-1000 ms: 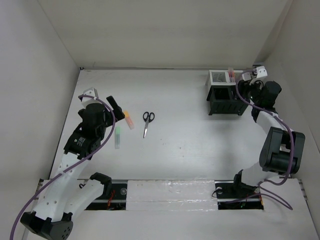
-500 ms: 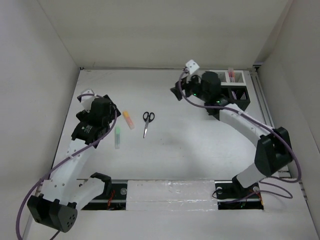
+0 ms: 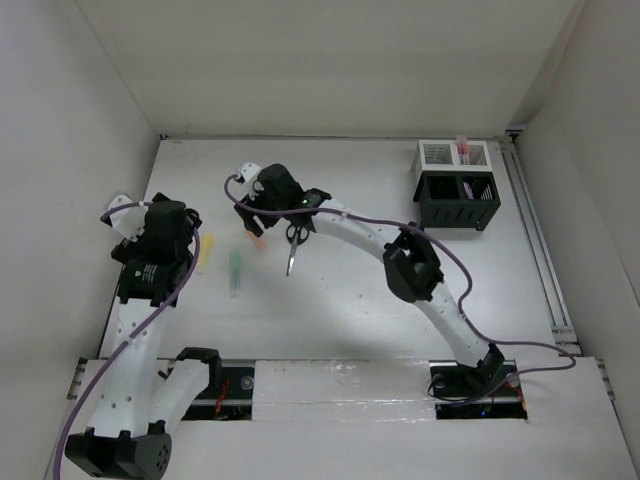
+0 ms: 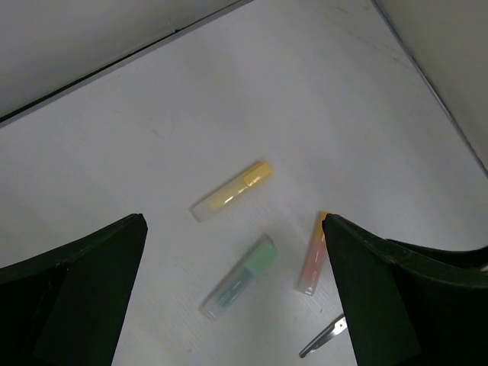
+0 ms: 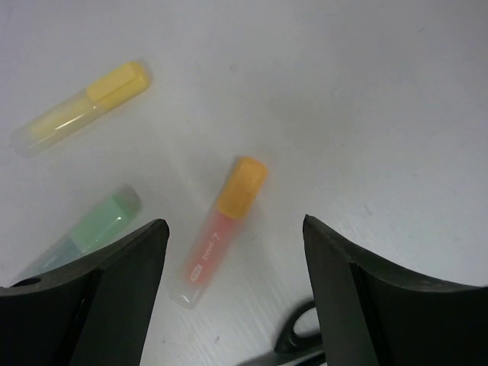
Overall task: Sort the stationery into containers
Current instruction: Pick up the pen from the center of the board.
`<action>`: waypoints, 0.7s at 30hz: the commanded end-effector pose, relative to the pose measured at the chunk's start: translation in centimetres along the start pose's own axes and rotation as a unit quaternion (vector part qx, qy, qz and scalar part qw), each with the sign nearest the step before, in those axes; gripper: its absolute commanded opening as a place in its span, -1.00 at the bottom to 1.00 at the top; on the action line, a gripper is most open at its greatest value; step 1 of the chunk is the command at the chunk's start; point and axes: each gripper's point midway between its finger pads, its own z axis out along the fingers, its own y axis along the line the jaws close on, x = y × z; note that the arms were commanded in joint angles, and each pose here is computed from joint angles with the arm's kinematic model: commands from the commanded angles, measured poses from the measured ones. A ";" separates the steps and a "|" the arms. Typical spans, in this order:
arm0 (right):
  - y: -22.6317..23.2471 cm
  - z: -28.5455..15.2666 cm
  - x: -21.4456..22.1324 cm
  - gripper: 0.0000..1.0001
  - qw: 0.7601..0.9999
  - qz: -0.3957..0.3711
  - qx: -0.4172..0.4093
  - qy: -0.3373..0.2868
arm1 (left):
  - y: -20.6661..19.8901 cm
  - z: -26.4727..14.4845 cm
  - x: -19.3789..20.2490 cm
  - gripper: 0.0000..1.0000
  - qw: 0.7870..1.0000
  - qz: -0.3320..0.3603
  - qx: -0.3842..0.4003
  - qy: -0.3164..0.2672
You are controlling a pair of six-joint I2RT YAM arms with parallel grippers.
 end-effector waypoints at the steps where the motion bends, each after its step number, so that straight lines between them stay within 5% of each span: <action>1: 0.2 -0.4 0.4 0.53 0.999 0.014 0.017 0.044 | -0.2 -0.2 -1.1 1.00 1.000 -0.009 0.000 -0.018; 17: 3.0 3.5 4.3 0.48 0.998 0.021 -0.010 0.063 | -1.6 0.0 -0.1 1.00 0.999 0.017 0.038 0.008; 21: 3.8 4.7 5.6 0.32 0.997 0.024 -0.020 0.073 | -1.6 -0.2 -0.3 1.00 0.999 0.014 0.041 0.005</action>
